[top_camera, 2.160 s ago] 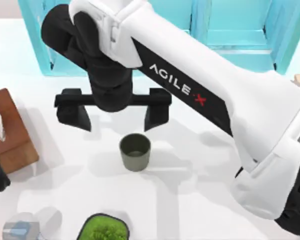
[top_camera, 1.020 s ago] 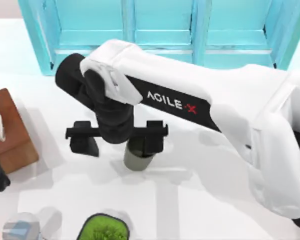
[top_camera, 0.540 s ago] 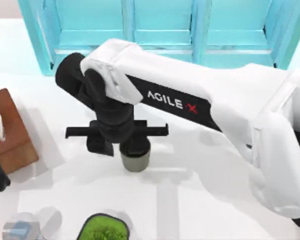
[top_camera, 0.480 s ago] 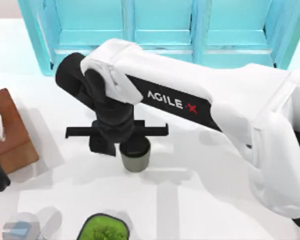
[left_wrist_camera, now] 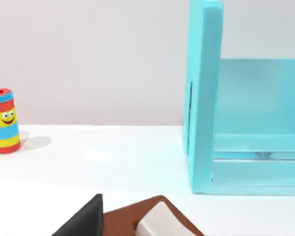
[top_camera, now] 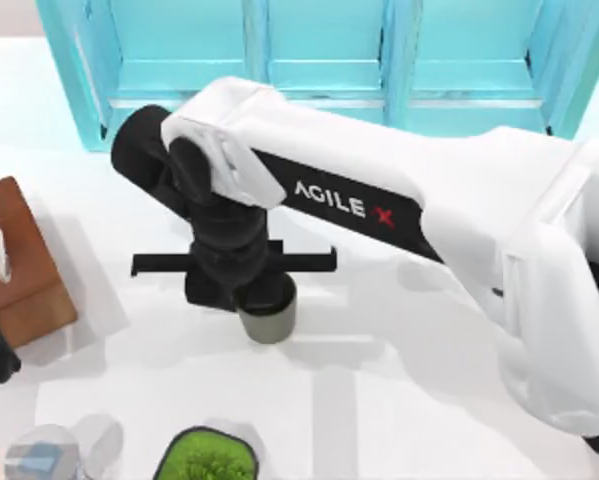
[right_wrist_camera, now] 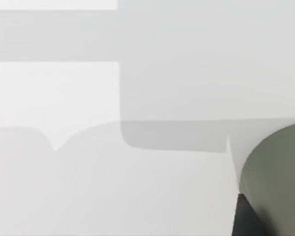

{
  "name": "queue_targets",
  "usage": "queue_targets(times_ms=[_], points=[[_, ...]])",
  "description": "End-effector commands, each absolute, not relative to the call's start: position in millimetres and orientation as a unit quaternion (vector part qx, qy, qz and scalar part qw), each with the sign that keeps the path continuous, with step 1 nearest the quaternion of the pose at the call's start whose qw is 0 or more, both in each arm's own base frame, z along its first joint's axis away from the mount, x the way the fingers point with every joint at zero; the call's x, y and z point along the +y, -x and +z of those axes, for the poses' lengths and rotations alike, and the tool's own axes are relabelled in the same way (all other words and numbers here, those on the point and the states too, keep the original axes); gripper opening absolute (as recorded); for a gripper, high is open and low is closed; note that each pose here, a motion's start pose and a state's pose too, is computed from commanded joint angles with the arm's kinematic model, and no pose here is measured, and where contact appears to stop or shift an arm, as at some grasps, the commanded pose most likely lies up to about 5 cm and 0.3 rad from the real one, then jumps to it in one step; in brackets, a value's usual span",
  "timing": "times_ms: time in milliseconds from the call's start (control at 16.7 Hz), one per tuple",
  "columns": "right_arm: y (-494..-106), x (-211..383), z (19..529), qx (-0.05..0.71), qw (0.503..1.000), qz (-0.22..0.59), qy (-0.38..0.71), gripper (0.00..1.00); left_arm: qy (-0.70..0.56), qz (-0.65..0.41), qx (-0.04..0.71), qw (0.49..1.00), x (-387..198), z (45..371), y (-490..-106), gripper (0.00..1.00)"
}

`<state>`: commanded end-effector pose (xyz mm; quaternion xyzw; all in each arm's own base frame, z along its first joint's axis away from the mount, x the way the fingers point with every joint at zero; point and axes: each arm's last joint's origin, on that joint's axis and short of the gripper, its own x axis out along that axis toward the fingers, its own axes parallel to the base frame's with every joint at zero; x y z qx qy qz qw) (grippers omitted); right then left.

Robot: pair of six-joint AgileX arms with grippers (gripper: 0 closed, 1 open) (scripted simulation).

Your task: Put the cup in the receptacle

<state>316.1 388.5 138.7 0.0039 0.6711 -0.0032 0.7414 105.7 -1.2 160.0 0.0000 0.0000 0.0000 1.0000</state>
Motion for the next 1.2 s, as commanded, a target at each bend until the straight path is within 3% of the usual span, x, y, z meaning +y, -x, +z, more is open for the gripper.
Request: queue_targets(times_ms=[240,420,600,780,960,1200], points=[[-319,385,144,0.671,0.741,0.001,-0.006,0.00,0.000,0.000,0.000,1.000,-1,160,-106,1.00],[-347,346,179,0.665,0.746,0.021,-0.026,0.00,0.000,0.000,0.000,1.000,-1,160,-106,1.00],[-379,269,236,0.644,0.762,0.045,-0.048,0.00,0.000,0.000,0.000,1.000,-1,160,-106,1.00],[-388,165,291,0.615,0.784,0.055,-0.055,0.00,0.000,0.000,0.000,1.000,-1,160,-106,1.00],[-369,66,319,0.602,0.796,0.044,-0.043,0.00,0.000,0.000,0.000,1.000,-1,160,-106,1.00],[-331,-27,310,0.631,0.776,0.019,-0.023,0.00,0.000,0.000,0.000,1.000,-1,160,-106,1.00]])
